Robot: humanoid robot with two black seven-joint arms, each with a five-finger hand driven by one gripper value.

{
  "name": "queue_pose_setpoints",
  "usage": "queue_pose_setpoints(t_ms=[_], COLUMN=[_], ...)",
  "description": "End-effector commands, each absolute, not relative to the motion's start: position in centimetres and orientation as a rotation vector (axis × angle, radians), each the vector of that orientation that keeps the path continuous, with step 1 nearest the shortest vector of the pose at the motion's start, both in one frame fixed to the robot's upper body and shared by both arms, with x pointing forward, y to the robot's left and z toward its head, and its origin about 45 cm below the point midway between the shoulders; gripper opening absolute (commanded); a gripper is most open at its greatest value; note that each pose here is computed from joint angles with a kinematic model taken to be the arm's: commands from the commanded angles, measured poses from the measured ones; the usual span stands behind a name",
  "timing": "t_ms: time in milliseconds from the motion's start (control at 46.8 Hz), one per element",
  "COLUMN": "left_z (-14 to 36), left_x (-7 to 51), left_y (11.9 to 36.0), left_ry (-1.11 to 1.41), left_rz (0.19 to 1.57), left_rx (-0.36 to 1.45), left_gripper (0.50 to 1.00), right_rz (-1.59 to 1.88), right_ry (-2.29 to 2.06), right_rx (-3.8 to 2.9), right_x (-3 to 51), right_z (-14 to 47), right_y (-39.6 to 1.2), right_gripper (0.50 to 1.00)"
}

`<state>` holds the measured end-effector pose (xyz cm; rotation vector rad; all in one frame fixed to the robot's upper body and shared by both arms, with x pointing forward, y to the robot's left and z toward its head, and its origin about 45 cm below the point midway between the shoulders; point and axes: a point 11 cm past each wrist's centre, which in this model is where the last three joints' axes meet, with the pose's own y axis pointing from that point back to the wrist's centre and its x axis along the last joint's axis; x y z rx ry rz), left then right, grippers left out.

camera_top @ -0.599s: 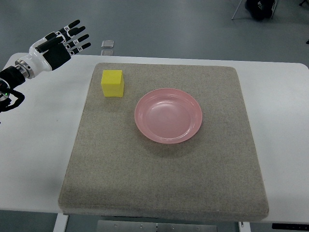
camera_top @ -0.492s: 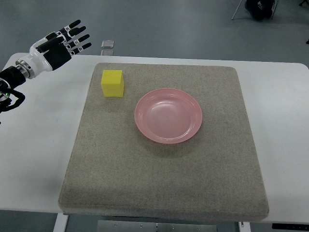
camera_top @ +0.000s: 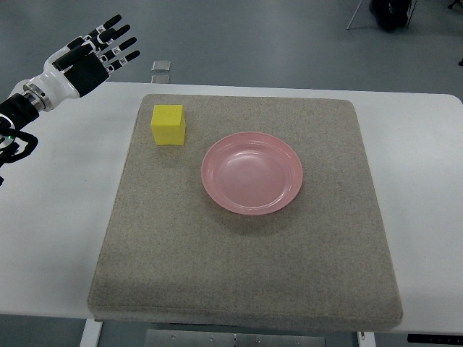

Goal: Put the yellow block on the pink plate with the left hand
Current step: 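Move the left hand over the table toward the yellow cube, then lower the left hand onto the yellow cube and close fingers around it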

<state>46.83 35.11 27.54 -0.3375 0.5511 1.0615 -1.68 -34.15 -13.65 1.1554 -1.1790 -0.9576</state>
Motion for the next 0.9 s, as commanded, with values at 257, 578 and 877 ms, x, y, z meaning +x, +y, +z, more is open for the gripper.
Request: queue_pose_setpoints(t_ms=[257, 578, 877], left_z=[28.5, 30.3, 32.4], left_x=[47.3, 48.1, 48.8], left_y=[34.4, 32.1, 30.0], left_ry=[0.315, -0.04, -0.349], left_rz=[1.053, 0.934, 0.805], left_rx=[-0.167, 0.228, 0.542], left_gripper=[0.994, 0.994, 0.992], right_rz=[-0.958, -0.958, -0.958], right_ry=[-1.179, -1.179, -1.179], right_rx=[1.155, 1.155, 1.155], right_x=[-1.7, -1.7, -1.7], right_z=[-13.6, -13.6, -13.6], right_y=[-34.1, -34.1, -34.1], right_gripper=[0.924, 0.924, 0.924])
